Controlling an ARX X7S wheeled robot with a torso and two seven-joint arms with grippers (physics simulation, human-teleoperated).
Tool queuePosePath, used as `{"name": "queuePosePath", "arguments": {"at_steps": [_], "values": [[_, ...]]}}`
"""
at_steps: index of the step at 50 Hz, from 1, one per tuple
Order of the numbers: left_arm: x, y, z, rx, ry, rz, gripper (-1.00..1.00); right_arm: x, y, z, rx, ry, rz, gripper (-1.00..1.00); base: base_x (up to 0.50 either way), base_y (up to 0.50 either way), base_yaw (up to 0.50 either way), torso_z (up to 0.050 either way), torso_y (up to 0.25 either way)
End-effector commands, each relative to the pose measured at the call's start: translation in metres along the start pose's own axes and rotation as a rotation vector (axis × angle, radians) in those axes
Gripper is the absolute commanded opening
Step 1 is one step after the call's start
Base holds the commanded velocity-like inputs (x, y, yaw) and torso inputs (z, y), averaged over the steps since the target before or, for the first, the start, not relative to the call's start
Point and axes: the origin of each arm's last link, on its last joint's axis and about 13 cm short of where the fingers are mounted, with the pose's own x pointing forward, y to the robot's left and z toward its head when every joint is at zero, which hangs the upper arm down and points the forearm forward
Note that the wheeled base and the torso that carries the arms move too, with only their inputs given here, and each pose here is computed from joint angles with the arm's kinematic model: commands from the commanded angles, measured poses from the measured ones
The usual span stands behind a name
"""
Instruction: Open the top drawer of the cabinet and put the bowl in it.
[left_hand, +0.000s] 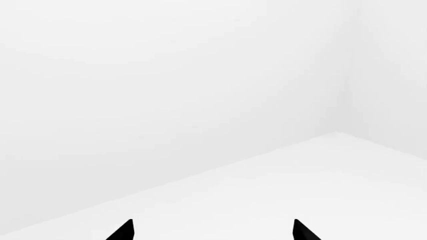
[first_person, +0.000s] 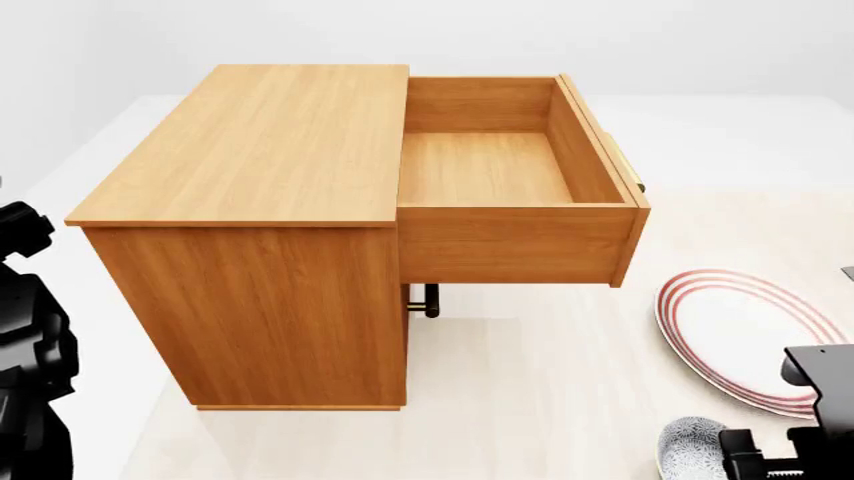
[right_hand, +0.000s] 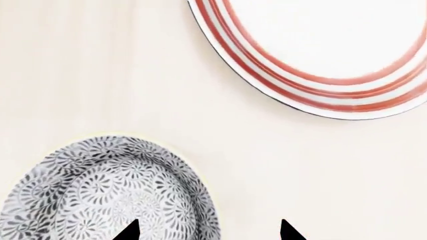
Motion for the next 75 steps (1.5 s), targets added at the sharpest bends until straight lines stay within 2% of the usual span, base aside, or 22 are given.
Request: {"name": "queuePosePath", "arguments": {"at_steps": [1, 6, 20, 21, 29, 46, 64, 75], "values": [[-0.001, -0.001, 0.0, 0.001, 0.0, -0.001, 1.0, 0.017, -0.001, -0.007, -0.009, 0.031, 0.0, 1.0, 0.0, 0.0, 0.0, 0.0, 0.0], [-0.001, -0.001, -0.001, 0.002, 0.002, -0.002, 1.0, 0.025, -0.004, -0.01, -0.004, 0.037, 0.003, 1.0, 0.0, 0.0, 0.0, 0.0, 0.0], [-0.001, -0.001, -0.001, -0.001, 0.004, -0.001, 1.0, 0.038, 0.002, -0.011, -0.021, 0.048, 0.022, 1.0, 0.0, 0.0, 0.0, 0.0, 0.0], [-0.001, -0.001, -0.001, -0.001, 0.004, -0.001, 1.0, 0.038, 0.004, -0.011, -0.035, 0.044, 0.022, -1.0, 0.0, 0.0, 0.0, 0.0, 0.0], [-0.001, -0.001, -0.001, -0.002, 0.003, 0.0, 1.0, 0.04, 0.009, -0.011, -0.081, 0.043, 0.047, -1.0, 0.0, 0.0, 0.0, 0.0, 0.0], [-0.001, -0.002, -0.001, -0.001, 0.0, 0.003, 1.0, 0.032, 0.005, -0.017, -0.112, 0.01, 0.046, -1.0, 0.0, 0.0, 0.0, 0.0, 0.0], [-0.002, -0.002, -0.002, -0.004, 0.005, 0.004, 1.0, -0.031, 0.013, -0.002, -0.179, -0.161, 0.009, -1.0, 0.0, 0.0, 0.0, 0.0, 0.0], [-0.001, -0.001, -0.002, -0.006, 0.007, 0.007, 1.0, -0.063, 0.013, 0.009, -0.191, -0.264, -0.026, -1.0, 0.0, 0.0, 0.0, 0.0, 0.0]]}}
